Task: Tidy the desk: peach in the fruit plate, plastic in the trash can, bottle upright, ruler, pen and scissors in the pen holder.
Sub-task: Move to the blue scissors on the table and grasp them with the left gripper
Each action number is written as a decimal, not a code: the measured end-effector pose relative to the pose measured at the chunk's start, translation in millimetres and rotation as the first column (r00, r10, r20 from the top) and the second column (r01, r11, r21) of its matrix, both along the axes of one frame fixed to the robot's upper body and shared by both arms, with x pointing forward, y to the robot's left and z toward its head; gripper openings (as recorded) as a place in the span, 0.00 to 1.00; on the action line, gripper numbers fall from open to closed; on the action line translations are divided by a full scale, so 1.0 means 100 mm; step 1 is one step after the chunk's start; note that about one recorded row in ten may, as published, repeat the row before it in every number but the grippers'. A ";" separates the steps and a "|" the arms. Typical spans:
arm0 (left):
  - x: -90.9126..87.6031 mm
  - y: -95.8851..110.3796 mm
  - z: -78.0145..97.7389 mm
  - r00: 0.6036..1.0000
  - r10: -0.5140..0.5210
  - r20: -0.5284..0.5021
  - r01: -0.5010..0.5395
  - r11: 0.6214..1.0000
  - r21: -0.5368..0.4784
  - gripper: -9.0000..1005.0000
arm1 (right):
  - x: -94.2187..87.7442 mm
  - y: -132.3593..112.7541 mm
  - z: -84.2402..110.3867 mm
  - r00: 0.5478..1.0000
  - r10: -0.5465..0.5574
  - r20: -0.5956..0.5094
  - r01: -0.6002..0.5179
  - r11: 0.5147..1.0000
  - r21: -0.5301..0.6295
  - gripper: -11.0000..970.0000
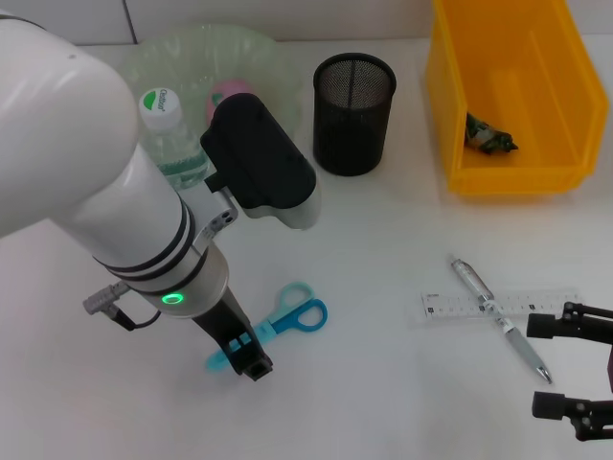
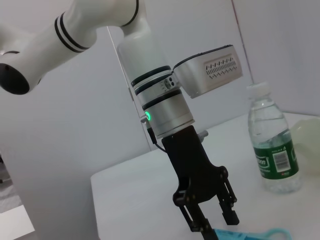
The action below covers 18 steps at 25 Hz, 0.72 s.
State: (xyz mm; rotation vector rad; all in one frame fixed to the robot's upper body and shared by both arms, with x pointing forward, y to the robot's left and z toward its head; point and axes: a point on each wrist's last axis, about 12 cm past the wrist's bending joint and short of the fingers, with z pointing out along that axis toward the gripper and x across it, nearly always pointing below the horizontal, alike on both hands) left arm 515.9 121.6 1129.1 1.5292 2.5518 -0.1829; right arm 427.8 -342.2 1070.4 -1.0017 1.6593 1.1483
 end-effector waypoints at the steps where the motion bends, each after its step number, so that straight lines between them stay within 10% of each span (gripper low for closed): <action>1: 0.00 0.01 -0.01 1.000 0.003 -0.003 -0.003 1.000 0.003 0.56 | 0.00 0.00 0.00 1.000 0.000 0.000 0.000 1.000 -0.001 0.87; 18: 0.06 0.04 -0.04 0.997 0.068 -0.024 -0.068 0.998 0.012 0.56 | 0.01 0.00 -0.02 1.000 -0.019 -0.004 0.019 1.000 -0.006 0.87</action>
